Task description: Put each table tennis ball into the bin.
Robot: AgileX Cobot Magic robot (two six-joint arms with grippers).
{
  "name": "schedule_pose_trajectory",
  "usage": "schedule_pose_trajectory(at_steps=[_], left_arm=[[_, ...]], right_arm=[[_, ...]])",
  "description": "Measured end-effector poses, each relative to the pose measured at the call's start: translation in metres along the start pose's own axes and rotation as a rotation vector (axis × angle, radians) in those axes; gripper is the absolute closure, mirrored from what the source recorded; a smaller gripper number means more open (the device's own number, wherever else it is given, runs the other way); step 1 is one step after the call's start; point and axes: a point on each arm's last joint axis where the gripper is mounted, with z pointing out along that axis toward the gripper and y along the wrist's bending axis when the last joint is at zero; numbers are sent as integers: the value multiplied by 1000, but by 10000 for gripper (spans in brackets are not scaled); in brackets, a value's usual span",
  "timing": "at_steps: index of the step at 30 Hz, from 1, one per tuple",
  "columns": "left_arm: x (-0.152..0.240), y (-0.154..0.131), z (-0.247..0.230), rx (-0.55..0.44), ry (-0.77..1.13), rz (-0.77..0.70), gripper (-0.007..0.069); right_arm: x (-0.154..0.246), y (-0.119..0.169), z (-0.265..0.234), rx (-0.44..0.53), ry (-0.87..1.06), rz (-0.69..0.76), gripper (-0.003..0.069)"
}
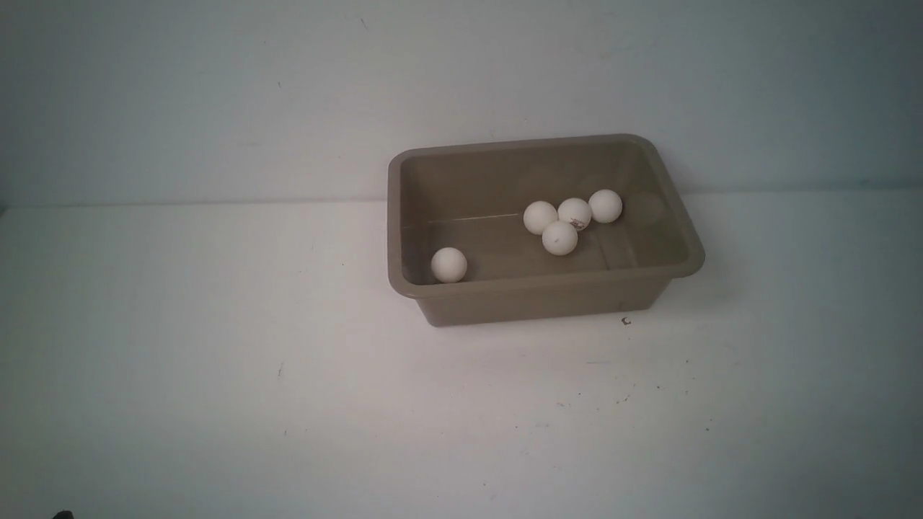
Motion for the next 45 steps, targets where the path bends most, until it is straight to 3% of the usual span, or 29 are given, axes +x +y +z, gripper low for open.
schedule_pose_trajectory(at_steps=[45], left_arm=[[0,1,0,-14,2,95,105]], right_arm=[[0,0,0,0,0,0,71]])
